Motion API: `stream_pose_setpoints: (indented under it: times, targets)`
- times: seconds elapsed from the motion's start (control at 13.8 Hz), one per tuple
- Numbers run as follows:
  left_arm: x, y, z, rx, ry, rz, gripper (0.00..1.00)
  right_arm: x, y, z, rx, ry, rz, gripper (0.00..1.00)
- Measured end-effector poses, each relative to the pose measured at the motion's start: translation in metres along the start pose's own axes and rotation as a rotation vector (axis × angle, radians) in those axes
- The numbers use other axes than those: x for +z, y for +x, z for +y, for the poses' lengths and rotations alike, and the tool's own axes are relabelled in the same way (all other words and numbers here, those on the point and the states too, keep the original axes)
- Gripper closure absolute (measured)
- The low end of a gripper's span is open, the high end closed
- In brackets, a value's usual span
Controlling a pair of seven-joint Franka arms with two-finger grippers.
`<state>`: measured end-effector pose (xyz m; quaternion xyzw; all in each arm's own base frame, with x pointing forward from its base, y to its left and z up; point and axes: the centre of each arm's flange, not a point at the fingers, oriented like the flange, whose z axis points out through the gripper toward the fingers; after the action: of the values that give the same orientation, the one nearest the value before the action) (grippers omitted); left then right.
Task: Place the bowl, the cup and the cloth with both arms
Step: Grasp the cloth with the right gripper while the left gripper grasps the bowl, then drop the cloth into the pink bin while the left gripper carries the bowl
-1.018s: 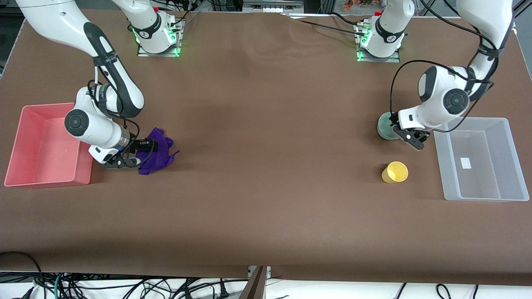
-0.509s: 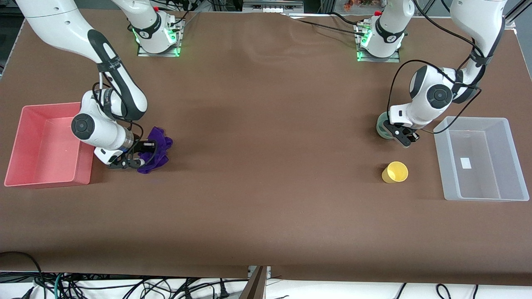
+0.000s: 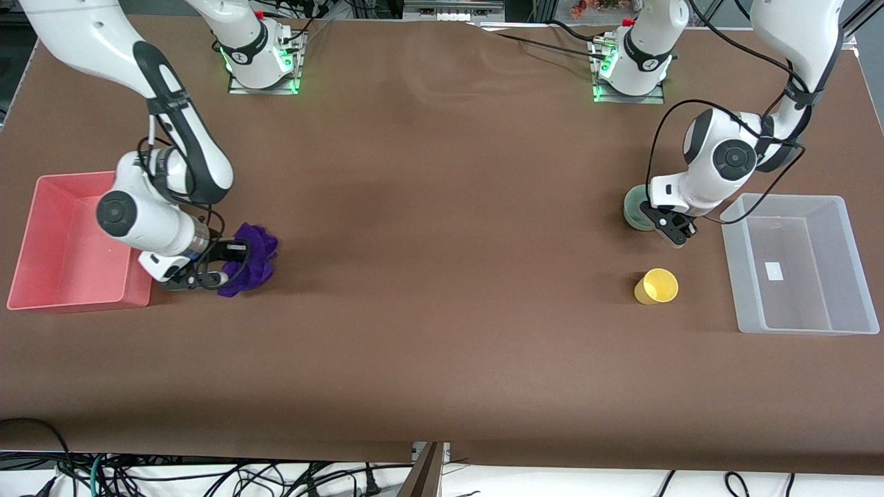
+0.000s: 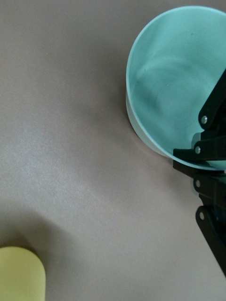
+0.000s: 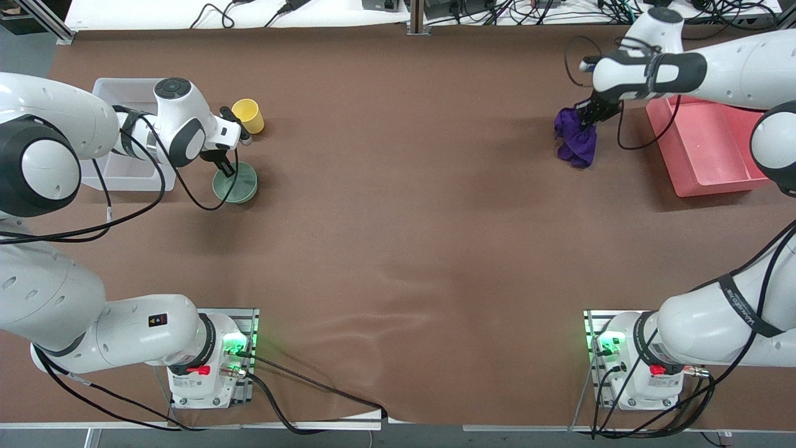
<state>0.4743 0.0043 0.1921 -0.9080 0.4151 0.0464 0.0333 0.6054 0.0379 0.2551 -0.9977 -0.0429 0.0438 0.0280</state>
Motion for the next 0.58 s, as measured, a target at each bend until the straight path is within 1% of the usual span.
stream_pose_setpoints:
  times: [0.15,0.29,0.44,0.58]
  targets:
    - [-0.013,-0.003,-0.011,-0.015,-0.003,-0.030,0.96,-0.058,0.004,0.003,-0.012,-0.011,-0.016,0.93]
    - [-0.034,-0.004,-0.026,-0.034,-0.012,-0.079,0.96,-0.117,0.001,0.024,-0.053,-0.024,-0.045,0.93]
    - [-0.066,-0.003,-0.044,-0.056,-0.014,-0.126,0.96,-0.161,-0.004,0.072,-0.126,-0.035,-0.059,0.93]
    - [-0.101,0.000,-0.064,-0.065,-0.011,-0.157,0.96,-0.180,-0.014,0.131,-0.191,-0.047,-0.060,0.93]
